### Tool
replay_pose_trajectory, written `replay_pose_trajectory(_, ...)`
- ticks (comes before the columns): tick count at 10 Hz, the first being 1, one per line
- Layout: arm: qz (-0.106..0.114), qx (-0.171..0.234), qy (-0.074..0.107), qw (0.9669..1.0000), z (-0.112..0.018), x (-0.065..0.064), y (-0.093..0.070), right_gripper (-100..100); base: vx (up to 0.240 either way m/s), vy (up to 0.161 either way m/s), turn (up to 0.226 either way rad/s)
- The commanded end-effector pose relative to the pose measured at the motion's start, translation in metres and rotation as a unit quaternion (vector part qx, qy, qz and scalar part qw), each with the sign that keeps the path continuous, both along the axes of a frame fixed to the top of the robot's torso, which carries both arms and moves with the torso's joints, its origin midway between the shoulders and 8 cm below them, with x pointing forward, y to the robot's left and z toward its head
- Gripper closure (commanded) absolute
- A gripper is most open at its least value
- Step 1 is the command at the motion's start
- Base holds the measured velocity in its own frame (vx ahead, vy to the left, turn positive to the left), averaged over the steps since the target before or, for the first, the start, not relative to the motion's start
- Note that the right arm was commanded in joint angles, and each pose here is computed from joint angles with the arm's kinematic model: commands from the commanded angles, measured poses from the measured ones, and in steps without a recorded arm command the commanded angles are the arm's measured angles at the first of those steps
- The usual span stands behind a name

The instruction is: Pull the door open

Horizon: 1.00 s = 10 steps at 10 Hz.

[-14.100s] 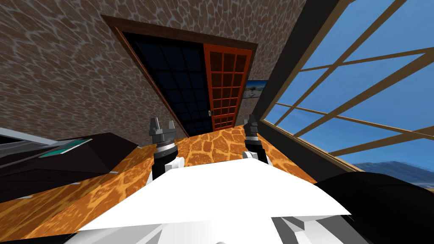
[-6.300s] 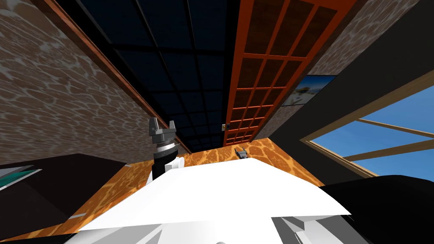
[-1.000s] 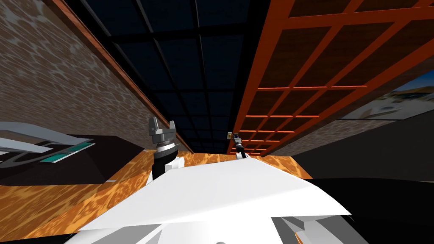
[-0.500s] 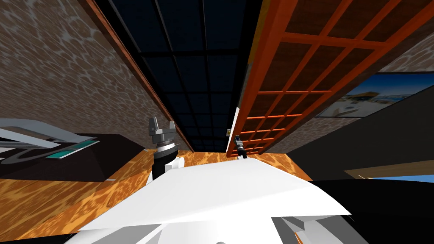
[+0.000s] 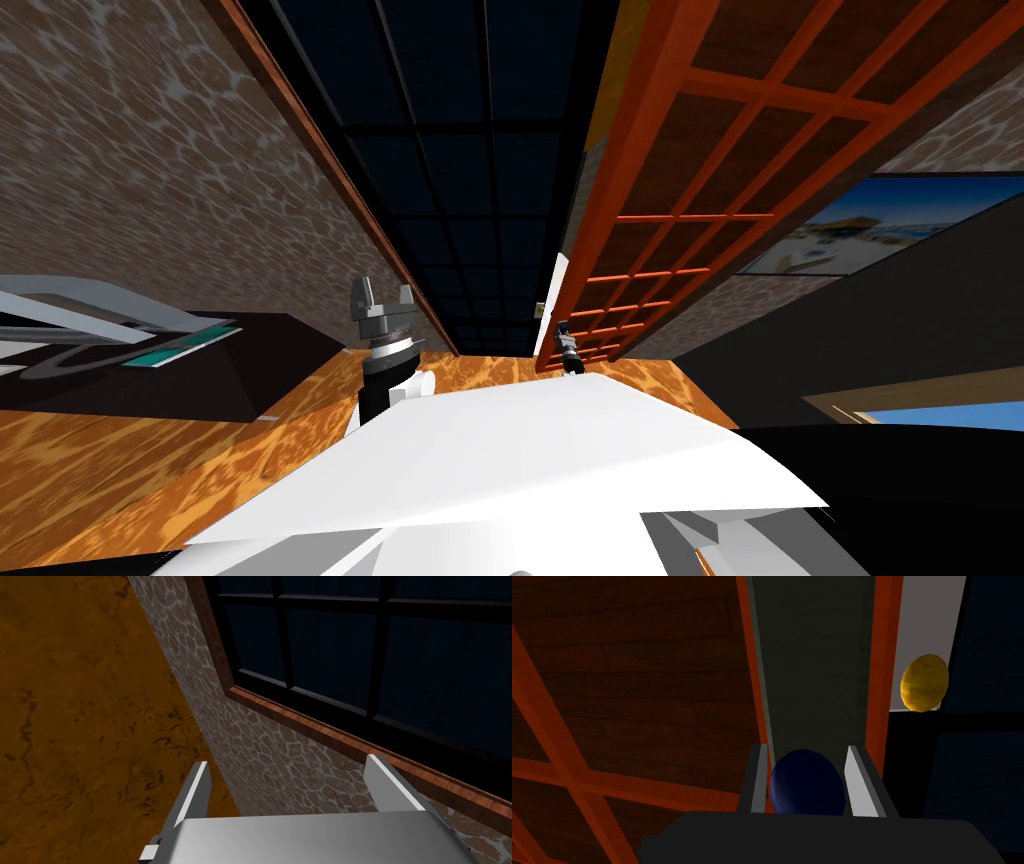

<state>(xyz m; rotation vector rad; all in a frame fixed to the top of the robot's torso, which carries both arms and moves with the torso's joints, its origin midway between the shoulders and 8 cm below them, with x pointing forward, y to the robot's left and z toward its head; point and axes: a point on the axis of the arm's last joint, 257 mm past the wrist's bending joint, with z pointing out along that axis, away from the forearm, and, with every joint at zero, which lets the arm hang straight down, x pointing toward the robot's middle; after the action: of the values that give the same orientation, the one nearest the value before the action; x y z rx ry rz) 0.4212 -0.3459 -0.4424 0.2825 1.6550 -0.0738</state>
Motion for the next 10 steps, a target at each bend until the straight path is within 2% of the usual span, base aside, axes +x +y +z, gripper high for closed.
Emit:
replay_pose_trajectory(1,-0.014,0.012,0.02,0.9996,-0.015,-0.017,-0.018,100,-0.063,0.019,0.002)
replay_pose_trajectory(2,-0.019,0.021,0.023,0.9993,-0.019,-0.023,-0.022,100,-0.071,0.026,-0.003)
replay_pose_trajectory(3,-0.019,0.021,0.023,0.9993,-0.019,-0.023,-0.022,100,-0.052,0.002,-0.057)
replay_pose_trajectory(4,-0.005,0.012,0.012,0.9998,-0.012,-0.016,-0.014,-100,-0.103,0.003,0.057)
replay_pose_trajectory(5,-0.001,0.009,0.01,0.9999,-0.01,-0.014,-0.013,-100,-0.14,-0.005,0.067)
replay_pose_trajectory(7,0.021,-0.005,-0.001,0.9998,0.001,-0.003,-0.007,-100,-0.194,0.0,0.084)
replay_pose_trajectory(8,0.021,-0.005,-0.001,0.9998,0.001,-0.003,-0.007,-100,-0.159,-0.038,0.02)
replay_pose_trajectory(9,0.048,-0.023,-0.015,0.9985,0.014,0.009,0.002,-100,-0.166,-0.079,0.12)
replay_pose_trajectory(10,0.055,-0.028,-0.018,0.9979,0.017,0.012,0.005,-100,-0.227,-0.082,0.131)
